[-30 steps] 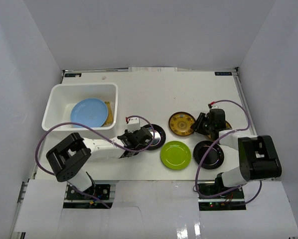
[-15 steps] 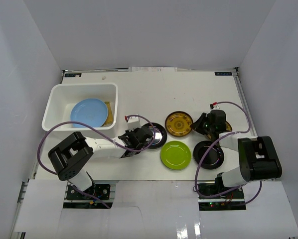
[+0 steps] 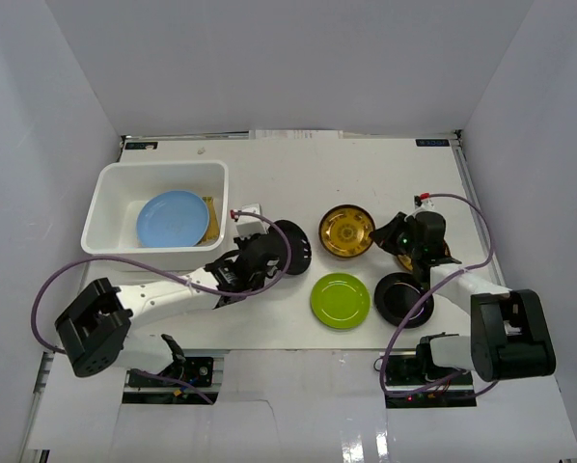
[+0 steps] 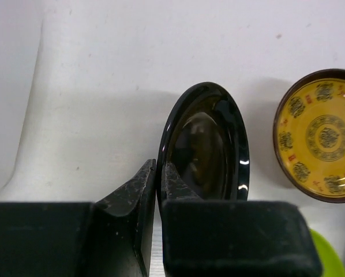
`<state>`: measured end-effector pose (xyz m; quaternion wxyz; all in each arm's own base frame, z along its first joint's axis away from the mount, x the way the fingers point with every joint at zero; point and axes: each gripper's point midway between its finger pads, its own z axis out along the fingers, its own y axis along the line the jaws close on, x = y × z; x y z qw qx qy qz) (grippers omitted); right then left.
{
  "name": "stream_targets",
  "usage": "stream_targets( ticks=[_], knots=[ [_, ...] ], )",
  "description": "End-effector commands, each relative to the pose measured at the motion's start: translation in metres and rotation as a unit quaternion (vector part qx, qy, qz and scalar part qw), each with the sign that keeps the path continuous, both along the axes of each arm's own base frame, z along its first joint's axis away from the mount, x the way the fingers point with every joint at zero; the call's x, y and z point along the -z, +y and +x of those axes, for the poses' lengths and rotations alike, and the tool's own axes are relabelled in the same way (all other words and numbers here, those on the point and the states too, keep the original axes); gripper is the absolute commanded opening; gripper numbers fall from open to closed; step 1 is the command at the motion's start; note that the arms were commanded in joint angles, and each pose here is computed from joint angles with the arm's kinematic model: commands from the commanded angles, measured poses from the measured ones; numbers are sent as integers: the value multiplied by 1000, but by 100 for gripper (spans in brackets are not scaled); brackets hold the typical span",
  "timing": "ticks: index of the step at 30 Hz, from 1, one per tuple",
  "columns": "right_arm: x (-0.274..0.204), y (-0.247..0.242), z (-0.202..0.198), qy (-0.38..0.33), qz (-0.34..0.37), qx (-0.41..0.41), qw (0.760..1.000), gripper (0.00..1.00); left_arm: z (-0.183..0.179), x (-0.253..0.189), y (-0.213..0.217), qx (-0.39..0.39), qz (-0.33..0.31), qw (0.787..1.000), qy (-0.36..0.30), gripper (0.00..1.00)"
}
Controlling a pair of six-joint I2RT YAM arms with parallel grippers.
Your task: Place the plates into the plastic bin on the countertop
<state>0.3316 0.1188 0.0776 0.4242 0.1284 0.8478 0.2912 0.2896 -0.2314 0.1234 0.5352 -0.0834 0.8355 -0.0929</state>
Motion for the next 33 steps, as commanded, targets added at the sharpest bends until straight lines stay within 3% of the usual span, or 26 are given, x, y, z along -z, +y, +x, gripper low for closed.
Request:
stream_targets(
  ticks=[1,8,12,13,15,19,24,33],
  knots=[
    [-45,-2,13,-67,33,5,997,8,11,-80,-9,5,-66,994,-81,0],
    [-67,-6,10,-91,36,1,995,8,8,-166,7,8,-126,982,-137,0],
    [-74,-5,8,-99,31,-5,995,8,18,-194,54,-27,-127,979,-157,0],
    [-74,-4,7,-97,31,-11,995,8,28,-201,85,-62,-131,975,-167,0],
    [-81,1,6,-106,30,-29,993,8,45,-198,137,-111,-123,972,-167,0],
    [-90,11,4,-116,29,-54,991,8,57,-188,195,-154,-143,968,-138,0],
    [-119,35,8,-141,38,-86,986,8,61,-136,263,-224,-131,964,-58,0],
    [-182,122,22,-194,48,-161,966,8,56,-65,279,-240,-105,964,39,0]
  ],
)
